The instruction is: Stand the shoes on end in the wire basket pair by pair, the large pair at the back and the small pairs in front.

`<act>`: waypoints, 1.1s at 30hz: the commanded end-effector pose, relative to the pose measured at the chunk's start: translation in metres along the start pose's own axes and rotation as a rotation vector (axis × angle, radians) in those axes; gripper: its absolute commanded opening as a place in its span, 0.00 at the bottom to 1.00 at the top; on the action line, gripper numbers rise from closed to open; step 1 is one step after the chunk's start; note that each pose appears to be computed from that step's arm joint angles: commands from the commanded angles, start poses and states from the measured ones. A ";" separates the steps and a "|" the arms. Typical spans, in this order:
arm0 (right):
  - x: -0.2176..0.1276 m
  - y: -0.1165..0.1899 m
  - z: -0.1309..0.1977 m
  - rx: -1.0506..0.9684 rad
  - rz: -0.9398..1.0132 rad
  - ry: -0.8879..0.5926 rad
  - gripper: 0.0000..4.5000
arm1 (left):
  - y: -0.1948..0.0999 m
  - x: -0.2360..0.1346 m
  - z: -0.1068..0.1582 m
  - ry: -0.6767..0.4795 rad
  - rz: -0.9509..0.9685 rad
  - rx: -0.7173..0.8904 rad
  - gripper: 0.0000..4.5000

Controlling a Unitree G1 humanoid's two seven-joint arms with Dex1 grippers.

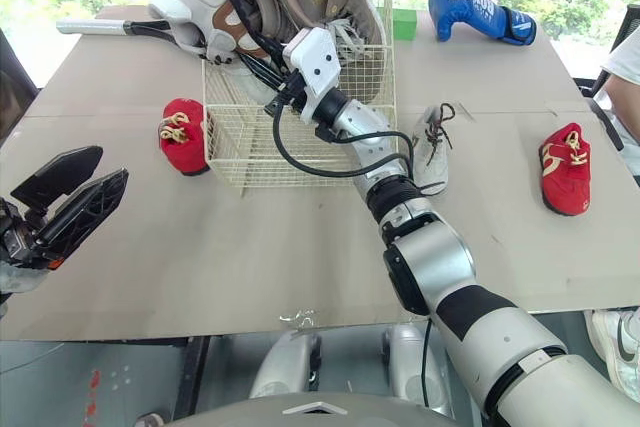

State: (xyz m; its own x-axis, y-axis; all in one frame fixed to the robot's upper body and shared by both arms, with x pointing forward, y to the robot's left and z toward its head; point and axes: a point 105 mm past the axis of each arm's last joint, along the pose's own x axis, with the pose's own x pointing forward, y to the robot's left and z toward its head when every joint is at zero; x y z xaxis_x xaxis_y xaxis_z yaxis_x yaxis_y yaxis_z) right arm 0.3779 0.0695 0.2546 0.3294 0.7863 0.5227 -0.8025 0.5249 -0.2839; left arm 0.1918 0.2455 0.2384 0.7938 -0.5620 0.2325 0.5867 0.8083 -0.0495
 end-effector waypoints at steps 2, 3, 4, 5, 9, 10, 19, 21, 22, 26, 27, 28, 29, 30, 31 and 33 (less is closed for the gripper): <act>0.007 0.030 -0.028 0.204 0.004 0.060 0.25 | -0.007 0.002 0.005 -0.015 -0.021 0.040 0.96; 0.007 0.033 -0.030 0.228 0.030 0.072 0.35 | -0.006 0.001 0.005 -0.013 -0.020 0.039 0.96; 0.006 0.036 -0.031 0.250 0.054 0.076 0.44 | -0.005 0.000 0.004 -0.012 -0.018 0.037 0.96; 0.006 0.037 -0.032 0.275 0.074 0.083 0.55 | -0.005 0.000 0.004 -0.010 -0.016 0.036 0.96; 0.005 0.022 -0.021 0.313 0.066 0.049 0.97 | -0.005 0.000 0.000 -0.003 -0.018 0.023 0.96; 0.004 0.020 -0.020 0.306 0.067 0.055 0.99 | -0.004 0.000 -0.001 -0.003 -0.018 0.021 0.96; -0.021 0.008 -0.007 0.240 0.094 0.095 0.99 | 0.004 0.008 -0.009 0.001 -0.037 0.000 0.96; -0.023 0.007 -0.008 0.186 0.086 0.139 0.99 | 0.008 0.011 -0.010 -0.004 -0.033 -0.001 0.96; -0.024 0.006 -0.010 0.135 0.081 0.176 0.99 | 0.009 0.012 -0.010 -0.006 -0.032 0.000 0.96; -0.023 0.003 -0.011 -0.011 0.086 0.233 0.99 | 0.010 0.014 -0.011 -0.010 -0.036 0.002 0.96; -0.022 0.003 -0.008 -0.005 0.084 0.226 0.99 | 0.010 0.013 -0.011 -0.009 -0.037 0.002 0.96; -0.021 0.003 -0.003 -0.010 0.097 0.225 0.99 | 0.011 0.013 -0.011 -0.006 -0.036 0.003 0.96; -0.019 0.006 0.002 -0.021 0.131 0.228 0.99 | 0.011 0.012 -0.011 -0.003 -0.036 0.004 0.96; -0.018 0.007 0.008 -0.046 0.152 0.237 0.99 | 0.011 0.011 -0.012 0.000 -0.035 0.004 0.96; -0.017 0.007 0.012 -0.061 0.165 0.245 0.99 | 0.011 0.011 -0.012 0.002 -0.034 0.003 0.96; -0.017 0.011 0.017 -0.095 0.203 0.305 0.99 | 0.012 0.009 -0.013 0.007 -0.031 0.003 0.96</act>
State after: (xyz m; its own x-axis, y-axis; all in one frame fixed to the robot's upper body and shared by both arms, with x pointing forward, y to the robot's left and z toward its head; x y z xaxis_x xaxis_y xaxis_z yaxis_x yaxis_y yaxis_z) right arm 0.3649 0.0533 0.2438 0.3378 0.9176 0.2096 -0.8303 0.3954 -0.3928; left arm 0.2115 0.2461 0.2204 0.7820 -0.5872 0.2091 0.6117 0.7873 -0.0769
